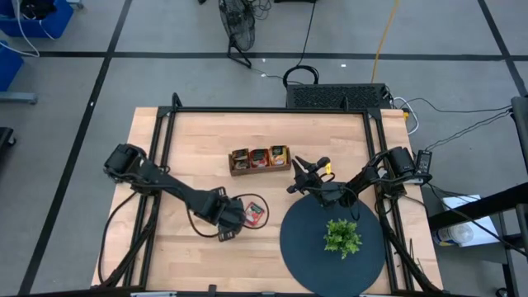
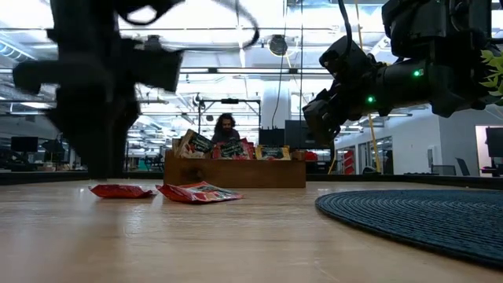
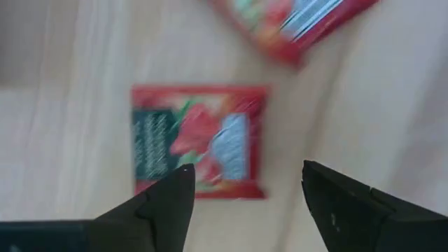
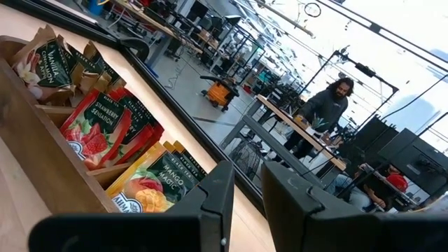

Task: Pick & Place Tea
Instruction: Put the red tea bag into the middle section wooden organizer

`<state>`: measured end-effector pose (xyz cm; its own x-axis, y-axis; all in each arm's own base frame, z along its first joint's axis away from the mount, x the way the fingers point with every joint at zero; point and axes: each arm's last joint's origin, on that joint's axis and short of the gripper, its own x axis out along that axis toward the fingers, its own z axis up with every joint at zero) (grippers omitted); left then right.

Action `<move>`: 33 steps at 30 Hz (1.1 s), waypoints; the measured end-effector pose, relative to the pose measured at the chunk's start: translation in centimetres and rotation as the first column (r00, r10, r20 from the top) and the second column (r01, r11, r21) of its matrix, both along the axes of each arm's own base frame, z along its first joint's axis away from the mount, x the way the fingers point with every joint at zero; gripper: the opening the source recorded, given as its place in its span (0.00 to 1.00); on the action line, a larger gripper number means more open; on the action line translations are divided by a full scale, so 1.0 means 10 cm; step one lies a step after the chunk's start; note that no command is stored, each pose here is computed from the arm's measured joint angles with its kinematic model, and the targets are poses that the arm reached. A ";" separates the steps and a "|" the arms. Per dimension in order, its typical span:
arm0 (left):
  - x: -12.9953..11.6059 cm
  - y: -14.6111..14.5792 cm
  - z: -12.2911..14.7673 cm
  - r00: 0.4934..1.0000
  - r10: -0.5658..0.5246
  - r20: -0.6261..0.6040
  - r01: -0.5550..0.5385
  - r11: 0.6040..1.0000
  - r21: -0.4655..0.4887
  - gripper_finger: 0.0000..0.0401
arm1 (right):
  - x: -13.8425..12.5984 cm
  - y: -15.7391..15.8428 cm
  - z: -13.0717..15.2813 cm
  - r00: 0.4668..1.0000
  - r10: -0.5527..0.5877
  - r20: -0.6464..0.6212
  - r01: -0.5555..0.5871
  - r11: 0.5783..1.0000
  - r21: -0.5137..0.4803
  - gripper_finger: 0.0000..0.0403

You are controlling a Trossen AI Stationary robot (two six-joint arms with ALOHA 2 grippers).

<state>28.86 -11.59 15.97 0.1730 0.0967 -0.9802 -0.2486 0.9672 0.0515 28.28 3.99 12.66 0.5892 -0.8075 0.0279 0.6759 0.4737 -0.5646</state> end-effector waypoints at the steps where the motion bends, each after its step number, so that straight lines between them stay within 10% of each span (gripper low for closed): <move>1: -0.02 0.03 -0.04 1.000 0.002 -0.011 -0.002 1.000 0.008 0.65 | 0.00 0.00 0.00 1.000 0.000 0.000 0.000 1.000 0.000 0.15; 21: -0.03 0.20 -0.27 0.998 0.036 0.052 -0.033 0.998 -0.054 0.50 | 0.00 0.00 0.00 1.000 0.000 0.000 0.000 1.000 0.000 0.15; 33: 0.07 0.10 0.04 0.978 -0.206 -0.032 0.208 0.975 0.082 0.03 | 0.00 0.00 0.00 1.000 0.000 0.001 0.000 1.000 0.001 0.15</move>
<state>29.53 -10.58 16.41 0.1756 0.1435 -0.9740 -0.0417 0.9895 0.1383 28.28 3.99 12.66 0.5892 -0.8075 0.0279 0.6765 0.4741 -0.5636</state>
